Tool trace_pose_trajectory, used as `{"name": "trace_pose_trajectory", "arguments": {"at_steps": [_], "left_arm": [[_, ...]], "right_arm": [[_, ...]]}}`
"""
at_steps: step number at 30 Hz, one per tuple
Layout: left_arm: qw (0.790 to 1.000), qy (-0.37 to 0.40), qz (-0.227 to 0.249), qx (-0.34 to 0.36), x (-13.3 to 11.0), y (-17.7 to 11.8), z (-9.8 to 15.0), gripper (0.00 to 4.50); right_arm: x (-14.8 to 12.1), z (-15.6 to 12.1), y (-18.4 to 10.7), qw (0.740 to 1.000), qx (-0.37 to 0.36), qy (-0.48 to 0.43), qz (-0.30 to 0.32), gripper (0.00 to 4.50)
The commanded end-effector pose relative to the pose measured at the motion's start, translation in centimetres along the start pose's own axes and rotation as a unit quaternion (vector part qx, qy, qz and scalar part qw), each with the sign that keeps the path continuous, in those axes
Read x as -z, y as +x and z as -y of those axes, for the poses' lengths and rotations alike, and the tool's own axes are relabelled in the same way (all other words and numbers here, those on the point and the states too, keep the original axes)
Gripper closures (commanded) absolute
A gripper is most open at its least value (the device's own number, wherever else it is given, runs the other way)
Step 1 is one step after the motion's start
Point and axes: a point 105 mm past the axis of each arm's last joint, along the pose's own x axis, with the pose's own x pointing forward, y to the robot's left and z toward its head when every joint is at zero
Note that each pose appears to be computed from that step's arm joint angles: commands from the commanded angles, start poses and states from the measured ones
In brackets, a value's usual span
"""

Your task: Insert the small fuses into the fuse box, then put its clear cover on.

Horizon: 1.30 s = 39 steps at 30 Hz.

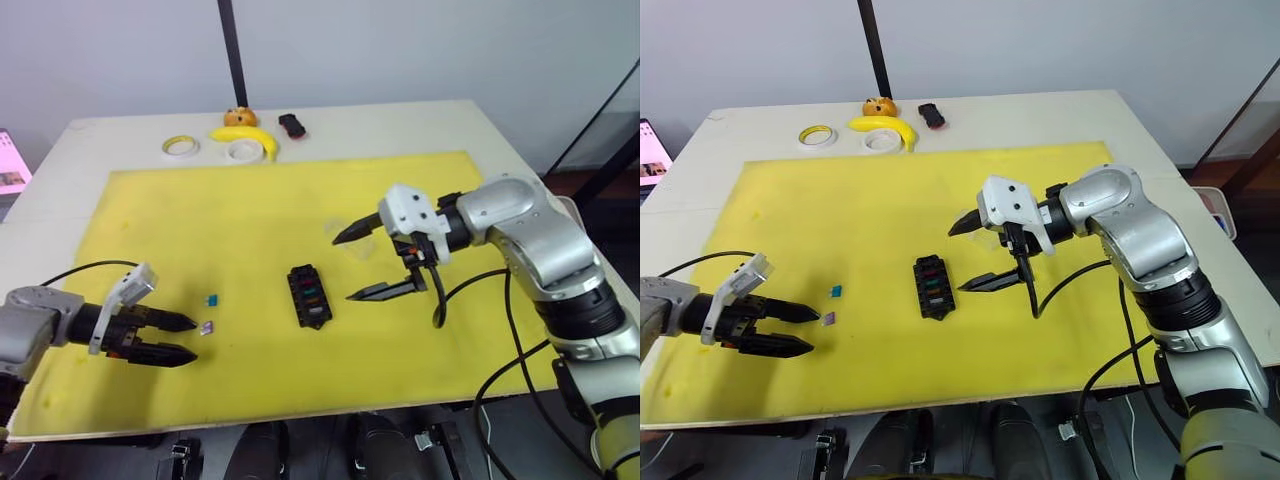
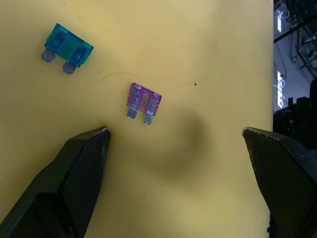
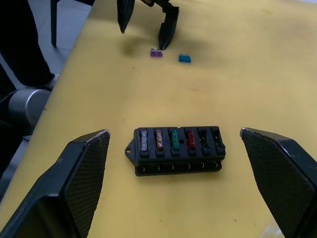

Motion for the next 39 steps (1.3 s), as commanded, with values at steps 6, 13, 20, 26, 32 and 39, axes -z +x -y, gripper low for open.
{"name": "trace_pose_trajectory", "arguments": {"at_steps": [6, 13, 20, 26, 32, 39], "left_arm": [[1.0, -0.002, 0.013, 0.01, -0.5, 1.2, -0.4, 0.0], [1.0, 0.0, 0.027, 0.014, -1.2, 1.9, -0.8, 0.0], [0.999, -0.004, 0.038, 0.01, -1.3, 2.3, -1.1, 1.73], [0.999, -0.012, 0.051, 0.004, -1.3, 2.3, -1.3, 2.24], [0.998, -0.018, 0.063, 0.004, -1.6, 2.3, -1.3, 2.51], [0.998, -0.019, 0.065, -0.005, -1.5, 2.4, -1.5, 4.47]], "right_arm": [[-0.7, 0.0, 0.0, 1.0, 0.002, -0.024, -0.001, 0.02], [-0.3, 0.1, -0.1, 1.0, 0.007, -0.023, -0.009, 0.02], [0.0, 0.2, -0.2, 1.0, 0.011, -0.023, -0.017, 0.0], [-0.1, 0.3, 0.0, 1.0, 0.011, -0.021, -0.012, 0.0], [0.0, 0.3, 0.2, 1.0, 0.011, -0.02, -0.012, 0.0], [0.5, 0.4, 0.3, 1.0, 0.014, -0.017, -0.021, 0.0]]}}
